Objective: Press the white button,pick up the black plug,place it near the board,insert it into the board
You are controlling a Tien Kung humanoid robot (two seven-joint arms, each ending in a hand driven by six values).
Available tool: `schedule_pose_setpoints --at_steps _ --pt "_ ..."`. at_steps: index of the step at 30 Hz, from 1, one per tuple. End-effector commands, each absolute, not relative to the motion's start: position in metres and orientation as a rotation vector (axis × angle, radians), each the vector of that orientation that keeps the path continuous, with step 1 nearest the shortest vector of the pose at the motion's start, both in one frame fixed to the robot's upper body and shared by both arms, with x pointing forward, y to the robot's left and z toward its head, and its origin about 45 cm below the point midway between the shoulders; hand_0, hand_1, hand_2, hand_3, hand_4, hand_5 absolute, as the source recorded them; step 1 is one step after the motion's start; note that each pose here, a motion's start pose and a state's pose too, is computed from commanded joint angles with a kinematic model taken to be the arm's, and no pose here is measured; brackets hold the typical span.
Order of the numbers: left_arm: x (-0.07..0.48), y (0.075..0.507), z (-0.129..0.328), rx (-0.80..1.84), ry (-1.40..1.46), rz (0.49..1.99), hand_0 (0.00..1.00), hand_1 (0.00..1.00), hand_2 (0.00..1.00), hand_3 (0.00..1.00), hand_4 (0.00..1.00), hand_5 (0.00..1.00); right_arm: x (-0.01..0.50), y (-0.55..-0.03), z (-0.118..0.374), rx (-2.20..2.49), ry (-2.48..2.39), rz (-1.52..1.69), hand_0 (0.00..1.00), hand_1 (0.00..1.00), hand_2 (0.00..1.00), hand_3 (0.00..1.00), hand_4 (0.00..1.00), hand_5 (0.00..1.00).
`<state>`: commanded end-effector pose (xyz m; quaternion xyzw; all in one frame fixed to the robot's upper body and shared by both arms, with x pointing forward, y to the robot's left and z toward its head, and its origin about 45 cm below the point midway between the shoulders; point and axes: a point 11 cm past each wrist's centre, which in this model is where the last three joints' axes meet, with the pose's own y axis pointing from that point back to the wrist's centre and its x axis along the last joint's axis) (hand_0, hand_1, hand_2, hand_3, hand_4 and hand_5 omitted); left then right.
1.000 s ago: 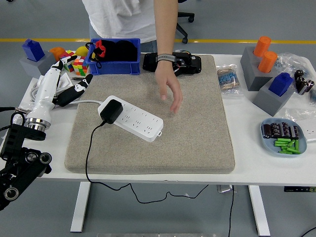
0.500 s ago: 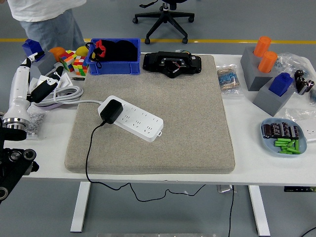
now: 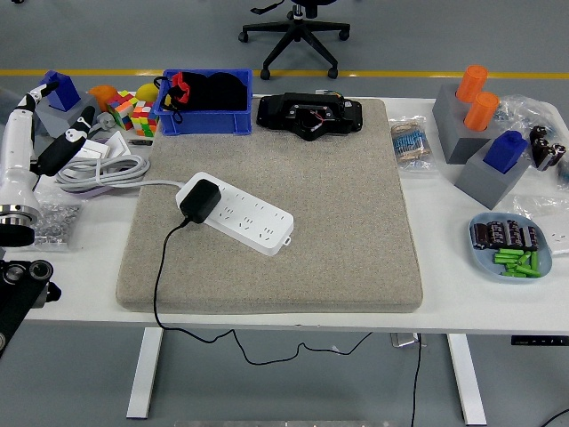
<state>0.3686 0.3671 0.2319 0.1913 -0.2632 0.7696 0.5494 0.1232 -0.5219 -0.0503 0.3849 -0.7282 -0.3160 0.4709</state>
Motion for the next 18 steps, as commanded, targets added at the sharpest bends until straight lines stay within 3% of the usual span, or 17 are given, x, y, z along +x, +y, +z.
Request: schedule_pose_setpoints --at_steps 18 --pt "0.372 0.3676 0.2372 0.448 -0.608 1.827 0.995 0.962 0.892 0.806 0.822 0.708 0.1252 -0.5232 -0.0489 0.943 -1.788 -0.772 0.615 0.57 0.565 0.578 0.643 0.38"
